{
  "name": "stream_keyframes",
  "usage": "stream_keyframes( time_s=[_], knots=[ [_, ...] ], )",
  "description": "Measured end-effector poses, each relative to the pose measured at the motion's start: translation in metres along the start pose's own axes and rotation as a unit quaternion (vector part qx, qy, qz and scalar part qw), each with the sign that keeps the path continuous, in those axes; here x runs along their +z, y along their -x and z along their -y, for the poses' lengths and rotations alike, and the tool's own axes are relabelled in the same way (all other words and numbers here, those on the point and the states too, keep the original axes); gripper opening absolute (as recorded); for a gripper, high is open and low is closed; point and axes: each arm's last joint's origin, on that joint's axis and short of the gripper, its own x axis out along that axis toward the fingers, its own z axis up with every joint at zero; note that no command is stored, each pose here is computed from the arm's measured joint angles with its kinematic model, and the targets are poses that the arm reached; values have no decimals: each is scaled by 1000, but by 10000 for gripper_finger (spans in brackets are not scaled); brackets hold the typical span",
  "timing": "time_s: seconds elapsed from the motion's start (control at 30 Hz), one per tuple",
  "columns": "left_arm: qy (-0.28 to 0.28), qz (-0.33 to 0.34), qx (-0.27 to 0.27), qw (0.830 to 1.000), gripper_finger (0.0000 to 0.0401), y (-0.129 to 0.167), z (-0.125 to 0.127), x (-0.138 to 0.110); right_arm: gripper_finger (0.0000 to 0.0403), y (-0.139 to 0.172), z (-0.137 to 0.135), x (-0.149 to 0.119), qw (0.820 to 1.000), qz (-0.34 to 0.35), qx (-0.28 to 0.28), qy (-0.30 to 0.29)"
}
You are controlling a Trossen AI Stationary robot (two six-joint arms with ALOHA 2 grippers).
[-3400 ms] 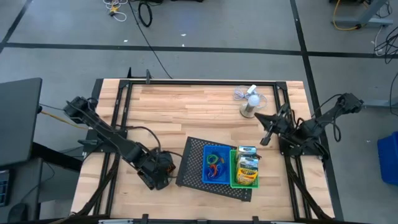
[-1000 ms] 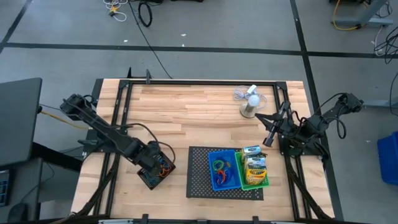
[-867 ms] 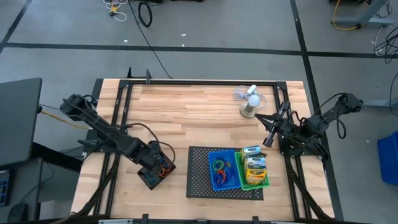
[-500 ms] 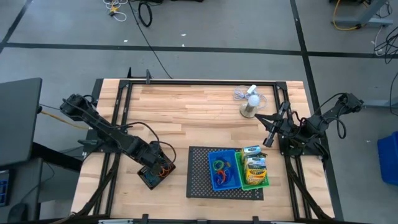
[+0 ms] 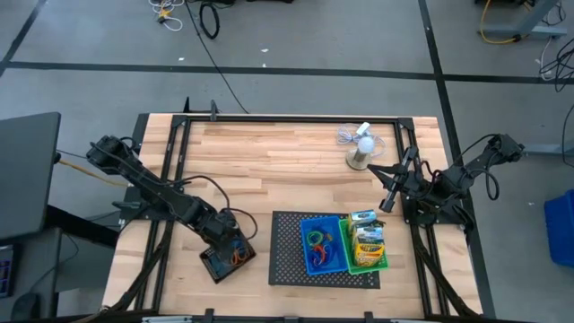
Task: Pick & Place Office Desk Supplies
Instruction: Put the black bin with the rubber bands on the shelf
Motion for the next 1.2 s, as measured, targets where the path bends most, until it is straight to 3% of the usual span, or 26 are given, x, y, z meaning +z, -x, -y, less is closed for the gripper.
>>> stream_keyframes(
  time_s=[0.23,0.37,0.8,1.0,1.2],
  knots=[
    [-2,-11,-26,1000,7,7,9,2,11,0,-1,-1,1000,-3,2,5],
    [8,4,-10,1000,7,20,10,4,11,0,-1,-1,1000,-5,1,3],
    [34,29,25,999,7,93,24,16,11,0,-2,-4,1000,-14,8,1],
    [44,44,17,998,7,125,29,32,11,0,-2,-4,1000,-14,9,-4],
    [61,67,3,996,7,138,27,56,11,0,-3,-4,1000,-9,18,-11]
  ],
)
